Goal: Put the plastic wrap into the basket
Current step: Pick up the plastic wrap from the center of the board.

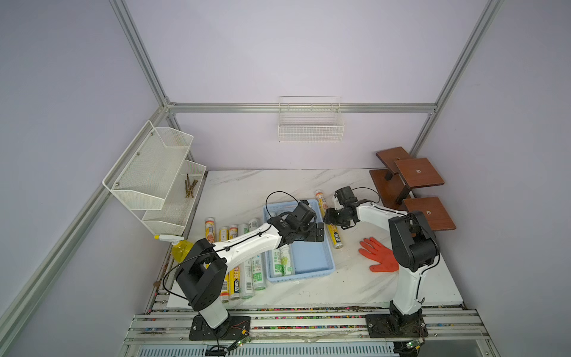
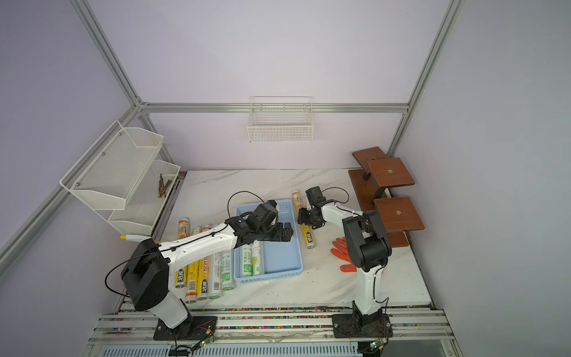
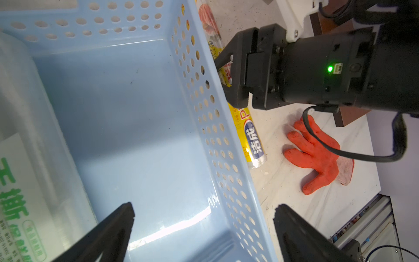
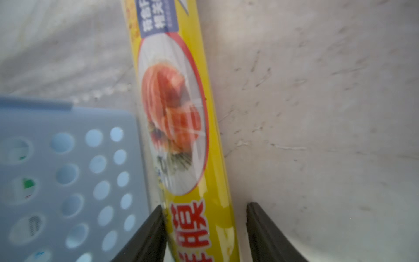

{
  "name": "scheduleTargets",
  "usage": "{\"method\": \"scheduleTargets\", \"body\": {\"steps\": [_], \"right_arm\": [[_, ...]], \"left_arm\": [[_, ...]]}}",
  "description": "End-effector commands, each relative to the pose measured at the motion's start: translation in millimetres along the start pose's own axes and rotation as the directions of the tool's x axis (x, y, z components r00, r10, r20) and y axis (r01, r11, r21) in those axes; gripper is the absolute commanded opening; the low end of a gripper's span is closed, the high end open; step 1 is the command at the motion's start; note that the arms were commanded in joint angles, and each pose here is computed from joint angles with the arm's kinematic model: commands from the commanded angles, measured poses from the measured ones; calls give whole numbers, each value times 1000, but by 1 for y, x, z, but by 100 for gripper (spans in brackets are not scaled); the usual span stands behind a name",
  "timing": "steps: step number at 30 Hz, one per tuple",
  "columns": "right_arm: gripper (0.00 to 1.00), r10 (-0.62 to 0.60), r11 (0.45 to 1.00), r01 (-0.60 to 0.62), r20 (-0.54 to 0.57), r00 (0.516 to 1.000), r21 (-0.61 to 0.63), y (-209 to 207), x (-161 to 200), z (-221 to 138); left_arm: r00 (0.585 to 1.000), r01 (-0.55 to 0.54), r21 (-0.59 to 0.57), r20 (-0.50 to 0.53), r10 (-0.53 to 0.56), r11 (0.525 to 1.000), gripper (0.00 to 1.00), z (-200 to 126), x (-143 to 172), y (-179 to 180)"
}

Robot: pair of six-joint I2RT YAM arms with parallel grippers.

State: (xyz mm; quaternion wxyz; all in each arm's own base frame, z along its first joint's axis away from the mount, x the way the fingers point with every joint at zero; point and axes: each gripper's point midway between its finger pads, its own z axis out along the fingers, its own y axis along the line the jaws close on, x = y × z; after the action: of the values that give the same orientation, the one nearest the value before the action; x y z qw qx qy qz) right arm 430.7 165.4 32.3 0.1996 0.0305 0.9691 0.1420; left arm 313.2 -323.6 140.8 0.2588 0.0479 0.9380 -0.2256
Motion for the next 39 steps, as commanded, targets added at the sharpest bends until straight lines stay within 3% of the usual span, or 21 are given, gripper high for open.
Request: {"method": "scheduleTargets", "body": {"steps": [1,14,25,33,39], "right_arm": [[59,-41,976,49,-39,998,214,-42,13,-5],[65,-182,950,222,-189,965,219,-36,-7,23],[54,-154,952,201,-206,966,229,-45,17,21],[37,-128,960,150,-104,986,237,-43,10,-7],[33,-100,968,96,5,995,231,-33,-9,-42]], "left_arm": [[1000,15,40,24,-16,999,100,-4,-14,-13],[999,11,35,34,-12,999,100,-4,-17,-14],[998,13,24,55,-14,1000,100,-18,-15,-8],[995,17,41,100,-21,999,100,-45,-9,3],[995,5,28,102,-8,1000,100,-54,-2,11]]}}
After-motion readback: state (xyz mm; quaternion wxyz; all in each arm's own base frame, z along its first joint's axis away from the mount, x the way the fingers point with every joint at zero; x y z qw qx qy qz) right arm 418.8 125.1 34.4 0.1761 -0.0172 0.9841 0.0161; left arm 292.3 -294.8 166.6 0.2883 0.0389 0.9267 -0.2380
